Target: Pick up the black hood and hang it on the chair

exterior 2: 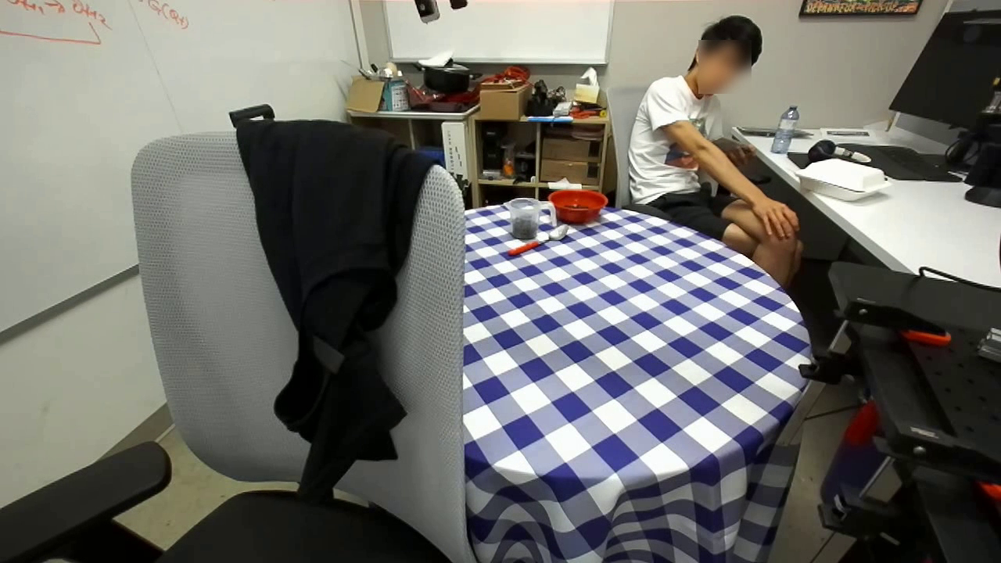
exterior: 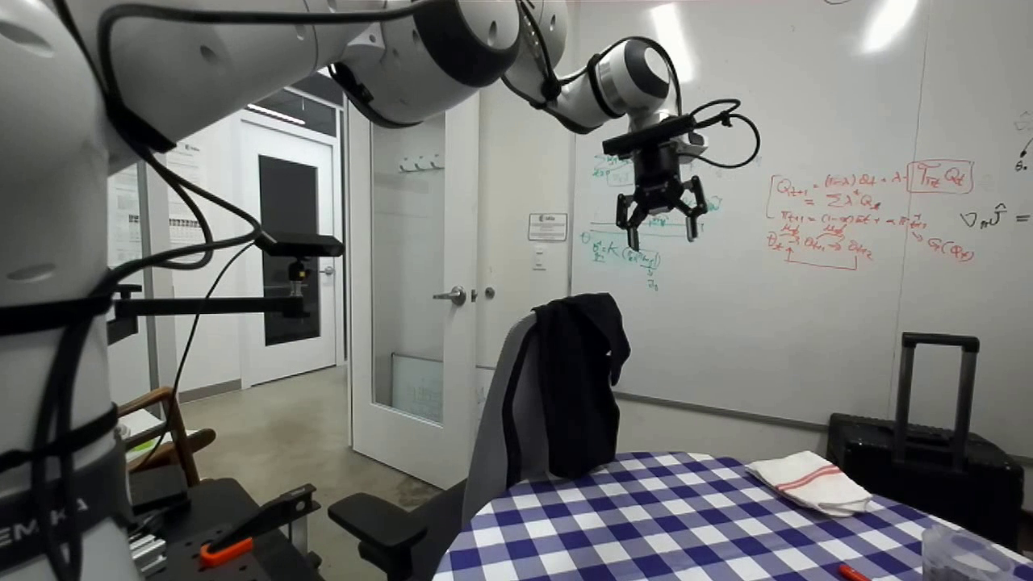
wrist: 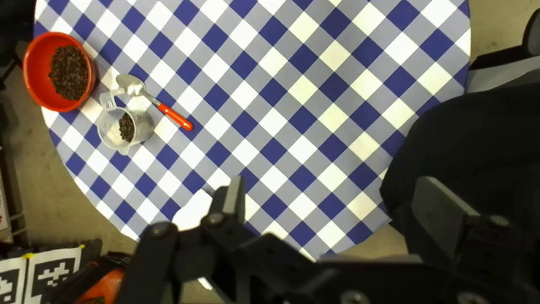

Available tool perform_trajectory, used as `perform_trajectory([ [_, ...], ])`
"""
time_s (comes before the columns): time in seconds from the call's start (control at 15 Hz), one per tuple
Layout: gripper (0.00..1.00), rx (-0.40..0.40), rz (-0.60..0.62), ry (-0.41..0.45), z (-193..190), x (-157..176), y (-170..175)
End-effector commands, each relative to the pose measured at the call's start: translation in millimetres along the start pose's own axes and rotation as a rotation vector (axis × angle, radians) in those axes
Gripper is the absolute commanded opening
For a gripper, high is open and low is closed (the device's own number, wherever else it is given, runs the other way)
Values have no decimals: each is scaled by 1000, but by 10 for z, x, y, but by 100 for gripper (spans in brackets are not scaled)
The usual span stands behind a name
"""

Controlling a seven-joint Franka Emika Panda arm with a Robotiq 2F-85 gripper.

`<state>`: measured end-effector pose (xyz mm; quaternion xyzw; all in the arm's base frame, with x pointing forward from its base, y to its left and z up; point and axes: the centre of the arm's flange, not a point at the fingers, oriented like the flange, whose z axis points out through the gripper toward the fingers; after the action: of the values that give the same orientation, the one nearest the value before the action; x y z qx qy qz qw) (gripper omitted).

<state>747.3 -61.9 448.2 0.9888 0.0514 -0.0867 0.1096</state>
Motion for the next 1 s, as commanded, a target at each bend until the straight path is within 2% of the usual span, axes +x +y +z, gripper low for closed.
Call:
perform_trajectory([
  [0.0,100,5,37,-4,81,0,101],
  [0.13,100,12,66,-11,163,-3,190],
  [0.33,100,12,71,-11,140,-5,139],
  [0.4,100,-6,34,-16,96,-29,131],
  [0.6,100,-114,178,61,76,-41,155],
  [0.73,100,-152,272,91,117,-79,234],
  [0.93,100,-116,412,121,234,-183,379],
])
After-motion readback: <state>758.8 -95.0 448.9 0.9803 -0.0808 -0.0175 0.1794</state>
